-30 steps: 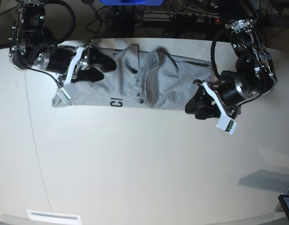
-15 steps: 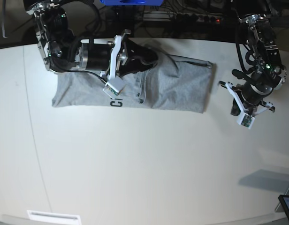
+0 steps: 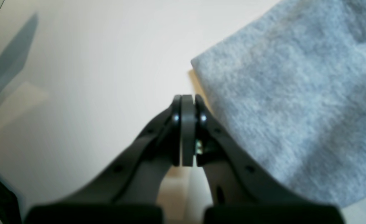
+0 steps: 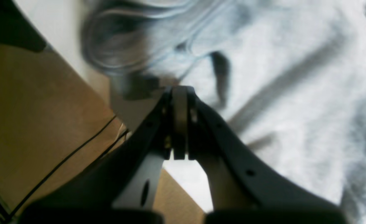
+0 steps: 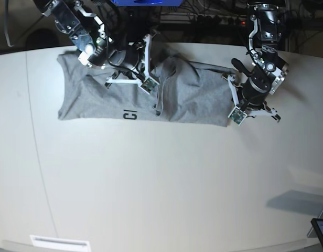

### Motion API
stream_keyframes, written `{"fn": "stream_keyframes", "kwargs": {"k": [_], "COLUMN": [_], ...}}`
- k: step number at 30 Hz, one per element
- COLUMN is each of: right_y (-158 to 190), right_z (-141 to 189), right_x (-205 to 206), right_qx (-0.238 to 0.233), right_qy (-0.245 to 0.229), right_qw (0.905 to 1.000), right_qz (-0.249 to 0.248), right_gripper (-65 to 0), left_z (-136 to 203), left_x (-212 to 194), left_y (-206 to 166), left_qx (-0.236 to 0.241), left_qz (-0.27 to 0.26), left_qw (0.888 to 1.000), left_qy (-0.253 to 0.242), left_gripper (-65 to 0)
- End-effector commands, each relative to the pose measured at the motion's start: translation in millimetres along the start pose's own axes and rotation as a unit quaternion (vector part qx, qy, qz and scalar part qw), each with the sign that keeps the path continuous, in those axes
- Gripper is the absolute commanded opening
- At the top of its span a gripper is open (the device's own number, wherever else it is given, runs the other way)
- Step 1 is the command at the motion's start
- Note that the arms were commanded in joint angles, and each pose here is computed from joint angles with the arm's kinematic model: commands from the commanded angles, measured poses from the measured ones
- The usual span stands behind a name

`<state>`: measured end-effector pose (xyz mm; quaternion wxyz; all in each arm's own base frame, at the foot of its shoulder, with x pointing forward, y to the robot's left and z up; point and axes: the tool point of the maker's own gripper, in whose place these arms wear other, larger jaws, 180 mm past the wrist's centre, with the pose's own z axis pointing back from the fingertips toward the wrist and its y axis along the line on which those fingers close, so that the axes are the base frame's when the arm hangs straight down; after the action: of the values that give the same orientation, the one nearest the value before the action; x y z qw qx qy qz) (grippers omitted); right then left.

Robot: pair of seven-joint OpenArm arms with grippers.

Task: Fold the T-shirt properly
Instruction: 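Release the shirt end and raise both grippers above the strip, then press both grippers onto the folded strip to flatten it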

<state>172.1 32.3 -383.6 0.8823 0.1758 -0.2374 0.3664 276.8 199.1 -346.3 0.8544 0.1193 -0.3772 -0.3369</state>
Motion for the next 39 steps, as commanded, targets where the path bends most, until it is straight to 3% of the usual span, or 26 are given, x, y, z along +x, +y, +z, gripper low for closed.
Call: {"fn": "stream_keyframes", "kwargs": {"k": [1, 4, 9, 15, 21, 24, 33, 39], "right_y": [-7.5, -22.8, -39.9, -59.3, -94.4, -106.5, -104.1, -102.8], "right_z": [4.0, 4.9, 8.9, 14.4, 27.7, 32.8, 32.2, 31.8], "right_x": [11.5, 9.0, 13.4, 18.0, 18.5, 16.8, 26.2, 31.8], "right_qx": [-0.021, -0.065, -0.088, -0.111, -0.151, -0.166, -0.162, -0.160], "right_qy": [-0.020, -0.004, 0.006, -0.004, -0.019, -0.021, -0.039, -0.050], "right_qw": [0.9996, 0.9975, 0.9957, 0.9926, 0.9845, 0.9808, 0.9806, 0.9804], "right_qz": [0.000, -0.026, -0.028, -0.048, -0.087, -0.100, -0.104, -0.103], "right_gripper": [-64.9, -65.0, -65.0, -65.0, -65.0, -65.0, -65.0, -65.0], "left_z": [3.1, 1.9, 0.1, -15.0, -28.1, -26.6, 6.7, 8.9], "left_x": [12.5, 16.9, 23.2, -14.2, -58.5, -65.1, -7.2, -1.2], "left_y": [7.8, 3.8, -13.8, -49.3, -54.7, -43.6, 7.4, 4.8], "left_qx": [0.013, 0.007, -0.019, -0.058, -0.072, -0.065, 0.021, 0.019], "left_qz": [-0.001, 0.003, 0.005, -0.025, -0.024, -0.029, -0.048, -0.049], "left_qw": [1.000, 0.999, 0.998, 0.998, 0.995, 0.995, 0.999, 0.999], "left_qy": [-0.021, -0.033, -0.056, 0.007, 0.068, 0.074, -0.001, -0.011], "left_gripper": [-65.0, -65.0, -65.0, -65.0, -65.0, -65.0, -65.0, -65.0]}}
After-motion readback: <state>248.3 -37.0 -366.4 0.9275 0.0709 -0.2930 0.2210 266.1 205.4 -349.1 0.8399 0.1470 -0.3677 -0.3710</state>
